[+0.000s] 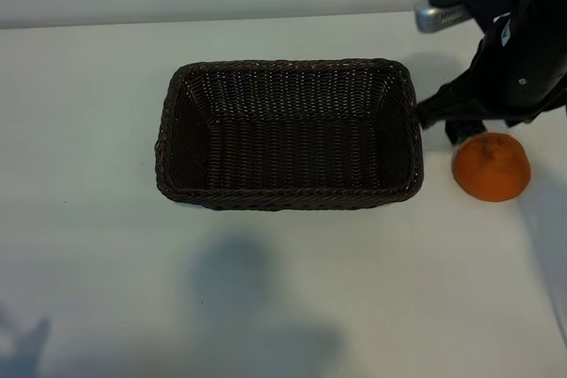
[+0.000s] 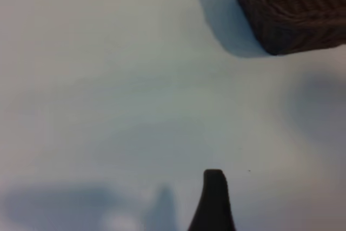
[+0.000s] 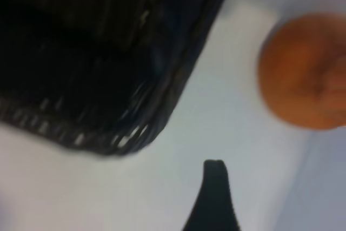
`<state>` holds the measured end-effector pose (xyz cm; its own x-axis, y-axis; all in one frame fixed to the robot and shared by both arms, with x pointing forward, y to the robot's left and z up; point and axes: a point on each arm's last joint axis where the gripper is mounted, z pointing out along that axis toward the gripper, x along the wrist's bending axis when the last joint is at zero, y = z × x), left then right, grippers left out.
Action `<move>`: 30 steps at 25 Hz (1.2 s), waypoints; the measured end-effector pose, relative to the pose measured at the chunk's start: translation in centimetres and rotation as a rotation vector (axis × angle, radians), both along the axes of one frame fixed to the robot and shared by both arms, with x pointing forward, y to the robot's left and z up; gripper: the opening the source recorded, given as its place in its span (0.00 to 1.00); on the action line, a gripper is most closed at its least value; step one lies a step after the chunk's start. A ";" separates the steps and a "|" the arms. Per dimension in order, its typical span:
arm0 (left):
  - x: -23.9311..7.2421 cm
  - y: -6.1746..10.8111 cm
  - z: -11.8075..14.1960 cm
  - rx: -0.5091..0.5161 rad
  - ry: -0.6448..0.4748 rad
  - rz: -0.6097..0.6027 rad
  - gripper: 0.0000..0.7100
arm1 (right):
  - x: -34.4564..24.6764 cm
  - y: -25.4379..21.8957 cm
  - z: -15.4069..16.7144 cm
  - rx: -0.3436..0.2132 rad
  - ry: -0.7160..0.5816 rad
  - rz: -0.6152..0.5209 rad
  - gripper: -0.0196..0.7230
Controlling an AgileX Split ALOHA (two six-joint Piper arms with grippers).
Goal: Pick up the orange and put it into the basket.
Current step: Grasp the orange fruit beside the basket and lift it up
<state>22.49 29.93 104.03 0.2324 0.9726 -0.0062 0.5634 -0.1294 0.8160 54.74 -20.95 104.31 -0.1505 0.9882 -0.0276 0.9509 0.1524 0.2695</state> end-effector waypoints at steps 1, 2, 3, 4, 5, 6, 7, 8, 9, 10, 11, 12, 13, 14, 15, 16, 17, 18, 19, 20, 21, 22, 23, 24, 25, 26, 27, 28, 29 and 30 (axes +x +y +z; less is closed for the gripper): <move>0.0 0.0 0.0 0.001 0.000 0.002 0.84 | 0.3 -0.2 -0.1 0.003 -0.018 -0.022 0.81; 0.0 0.1 0.0 0.002 0.000 0.004 0.84 | 0.6 -0.5 -0.1 0.006 -0.032 -0.045 0.82; 0.0 0.1 0.0 0.002 0.000 0.010 0.84 | 0.9 -1.0 -0.2 0.007 -0.040 -0.067 0.82; 0.0 0.1 0.0 0.000 0.001 0.014 0.84 | 1.1 -1.4 -0.4 0.008 -0.043 -0.088 0.82; 0.0 0.1 0.0 -0.001 0.001 0.015 0.84 | 1.3 -1.8 -0.5 0.007 -0.043 -0.106 0.82; 0.0 0.1 0.0 -0.002 0.001 0.016 0.84 | 1.5 -2.3 -0.7 0.006 -0.041 -0.125 0.82; 0.0 0.1 0.0 -0.002 0.001 0.017 0.84 | 1.7 -2.9 -0.8 0.007 -0.040 -0.145 0.82; 0.0 0.2 0.0 -0.002 0.001 0.018 0.84 | 2.0 -3.3 -1.1 0.005 -0.034 -0.158 0.82; 0.0 0.2 0.0 -0.002 0.001 0.018 0.84 | 2.2 -3.8 -1.4 0.003 -0.029 -0.173 0.82; 0.0 0.2 0.0 -0.003 0.001 0.019 0.84 | 2.5 -4.2 -1.8 0.002 -0.021 -0.188 0.82; 0.0 0.2 0.0 -0.003 0.001 0.019 0.84 | 2.7 -4.5 -2.2 0.004 -0.015 -0.199 0.82; 0.0 0.2 0.0 -0.004 0.002 0.019 0.84 | 2.9 -4.8 -2.6 0.009 -0.005 -0.211 0.82; 0.0 0.2 0.0 -0.004 0.002 0.019 0.84 | 3.2 -5.0 -3.2 0.013 0.010 -0.215 0.82; 0.0 0.2 0.0 -0.004 0.002 0.019 0.84 | 3.4 -5.0 -3.6 0.018 0.020 -0.215 0.82; 0.0 0.2 0.0 -0.004 0.002 0.019 0.84 | 3.6 -5.0 -4.1 0.022 0.030 -0.214 0.82; 0.0 0.2 0.0 -0.003 0.002 0.019 0.84 | 3.8 -4.9 -4.8 0.023 0.045 -0.212 0.82; 0.0 0.2 0.0 -0.003 0.002 0.019 0.84 | 4.0 -4.8 -5.3 0.024 0.053 -0.213 0.82; 0.0 0.2 0.0 -0.003 0.002 0.019 0.84 | 4.2 -4.8 -5.9 0.024 0.064 -0.214 0.82; 0.0 0.2 0.0 -0.003 0.002 0.019 0.84 | 4.4 -4.8 -6.4 0.021 0.077 -0.213 0.82; 0.0 0.2 0.0 -0.003 0.002 0.019 0.84 | 4.5 -4.8 -7.0 0.017 0.093 -0.213 0.82; 0.0 0.2 0.0 -0.003 0.002 0.019 0.84 | 4.6 -4.8 -7.5 0.014 0.106 -0.214 0.82; 0.0 0.2 0.0 -0.003 0.002 0.019 0.84 | 4.7 -4.7 -8.1 0.011 0.119 -0.213 0.82; 0.0 0.2 0.0 -0.003 0.002 0.019 0.84 | 4.8 -4.7 -8.7 0.007 0.133 -0.213 0.82; 0.0 0.2 0.0 -0.003 0.002 0.019 0.84 | 5.0 -4.7 -9.3 0.004 0.147 -0.212 0.82; 0.0 0.2 0.0 -0.003 0.002 0.019 0.84 | 5.1 -4.7 -9.8 0.001 0.159 -0.212 0.82; 0.0 0.2 0.0 -0.003 0.002 0.019 0.84 | 5.2 -4.7 -10.4 -0.003 0.173 -0.212 0.82; 0.0 0.2 0.0 -0.003 0.002 0.019 0.84 | 5.2 -4.7 -10.9 -0.005 0.183 -0.212 0.82; 0.0 0.2 0.0 -0.003 0.001 0.020 0.84 | 5.3 -4.7 -11.4 -0.009 0.195 -0.211 0.81; 0.0 0.2 0.0 -0.002 0.001 0.020 0.84 | 5.4 -4.7 -11.9 -0.012 0.207 -0.211 0.81; 0.0 0.2 0.0 -0.002 0.001 0.021 0.84 | 5.4 -4.7 -12.2 -0.014 0.216 -0.211 0.80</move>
